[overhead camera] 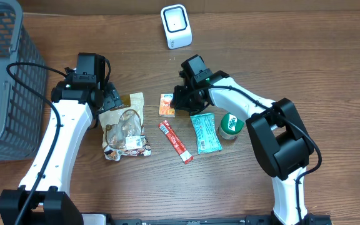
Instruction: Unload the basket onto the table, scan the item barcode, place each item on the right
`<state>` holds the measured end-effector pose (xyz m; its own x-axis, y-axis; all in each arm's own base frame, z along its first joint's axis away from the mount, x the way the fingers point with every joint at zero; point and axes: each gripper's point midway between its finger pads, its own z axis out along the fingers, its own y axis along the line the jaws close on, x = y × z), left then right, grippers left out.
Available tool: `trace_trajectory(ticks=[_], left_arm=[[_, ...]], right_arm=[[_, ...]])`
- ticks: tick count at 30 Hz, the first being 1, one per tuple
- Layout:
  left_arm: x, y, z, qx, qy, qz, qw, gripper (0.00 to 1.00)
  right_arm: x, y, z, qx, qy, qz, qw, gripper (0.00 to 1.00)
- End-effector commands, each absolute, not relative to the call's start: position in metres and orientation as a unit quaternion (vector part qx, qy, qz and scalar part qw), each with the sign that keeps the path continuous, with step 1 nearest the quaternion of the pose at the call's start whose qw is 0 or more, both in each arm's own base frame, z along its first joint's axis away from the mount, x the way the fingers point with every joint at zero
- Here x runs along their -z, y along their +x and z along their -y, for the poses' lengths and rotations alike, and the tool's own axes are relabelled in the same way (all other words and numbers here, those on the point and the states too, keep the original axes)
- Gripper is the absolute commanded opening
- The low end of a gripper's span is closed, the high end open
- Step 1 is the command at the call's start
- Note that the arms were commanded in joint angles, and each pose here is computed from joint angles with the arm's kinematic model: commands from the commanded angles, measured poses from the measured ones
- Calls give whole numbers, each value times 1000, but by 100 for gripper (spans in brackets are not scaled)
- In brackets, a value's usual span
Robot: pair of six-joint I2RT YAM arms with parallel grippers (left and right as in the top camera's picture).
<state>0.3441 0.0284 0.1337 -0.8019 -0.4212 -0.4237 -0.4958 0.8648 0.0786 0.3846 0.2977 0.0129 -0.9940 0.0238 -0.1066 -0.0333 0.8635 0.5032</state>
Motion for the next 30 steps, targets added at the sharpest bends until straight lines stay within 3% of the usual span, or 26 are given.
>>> trace_trajectory(ticks=[1, 17, 28, 30], left_arm=[[-146, 347, -27, -86, -240, -943, 216, 100], [-146, 347, -27, -87, -240, -942, 216, 100], [-146, 347, -27, -87, -240, -942, 216, 100], [-146, 347, -27, -86, -240, -943, 216, 100]], right_arm=[[-19, 390, -303, -281, -5, -958, 52, 29], [-22, 390, -305, -291, 9, -956, 43, 38], [-1, 378, -302, -243, 2, -968, 56, 35], [1, 378, -303, -237, 0, -970, 61, 28]])
